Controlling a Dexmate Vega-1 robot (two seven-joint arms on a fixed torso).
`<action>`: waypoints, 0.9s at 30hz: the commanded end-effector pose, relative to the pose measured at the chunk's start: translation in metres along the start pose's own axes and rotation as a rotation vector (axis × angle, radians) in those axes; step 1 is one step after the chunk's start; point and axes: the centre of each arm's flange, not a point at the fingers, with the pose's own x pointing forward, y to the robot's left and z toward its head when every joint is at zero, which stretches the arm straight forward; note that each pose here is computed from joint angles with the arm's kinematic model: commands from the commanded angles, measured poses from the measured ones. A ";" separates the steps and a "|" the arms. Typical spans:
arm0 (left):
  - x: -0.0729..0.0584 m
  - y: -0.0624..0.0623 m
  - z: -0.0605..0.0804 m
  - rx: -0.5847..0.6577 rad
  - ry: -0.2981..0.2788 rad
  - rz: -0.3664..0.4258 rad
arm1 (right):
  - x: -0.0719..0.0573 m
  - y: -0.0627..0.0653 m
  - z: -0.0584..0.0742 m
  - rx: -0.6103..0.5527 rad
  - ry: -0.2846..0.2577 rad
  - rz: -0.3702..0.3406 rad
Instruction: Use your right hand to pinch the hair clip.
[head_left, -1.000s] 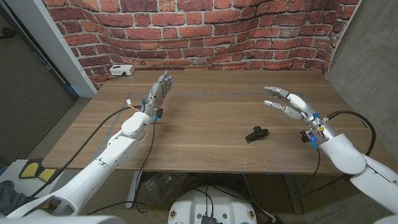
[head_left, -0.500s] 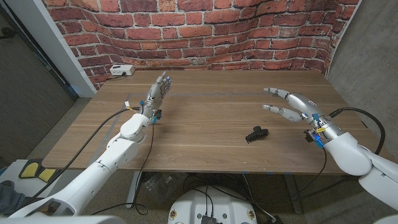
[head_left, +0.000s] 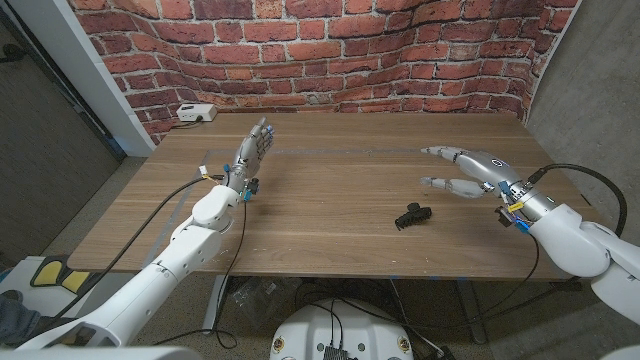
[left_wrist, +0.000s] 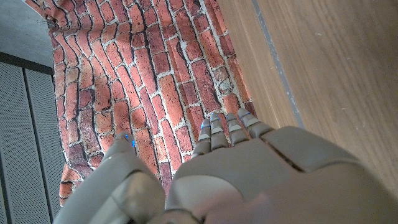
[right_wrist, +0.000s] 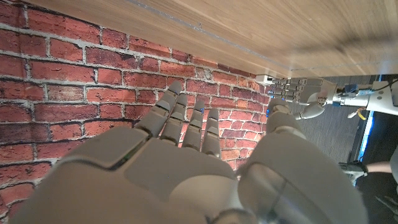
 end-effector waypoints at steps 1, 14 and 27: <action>-0.001 -0.006 -0.009 -0.014 0.015 -0.012 | 0.005 -0.015 0.010 -0.148 -0.017 0.119; 0.000 -0.005 -0.014 -0.022 0.024 -0.004 | 0.017 -0.024 0.018 -0.243 -0.026 0.224; -0.003 -0.004 -0.018 -0.031 0.029 0.010 | 0.025 -0.025 0.020 -0.328 -0.043 0.308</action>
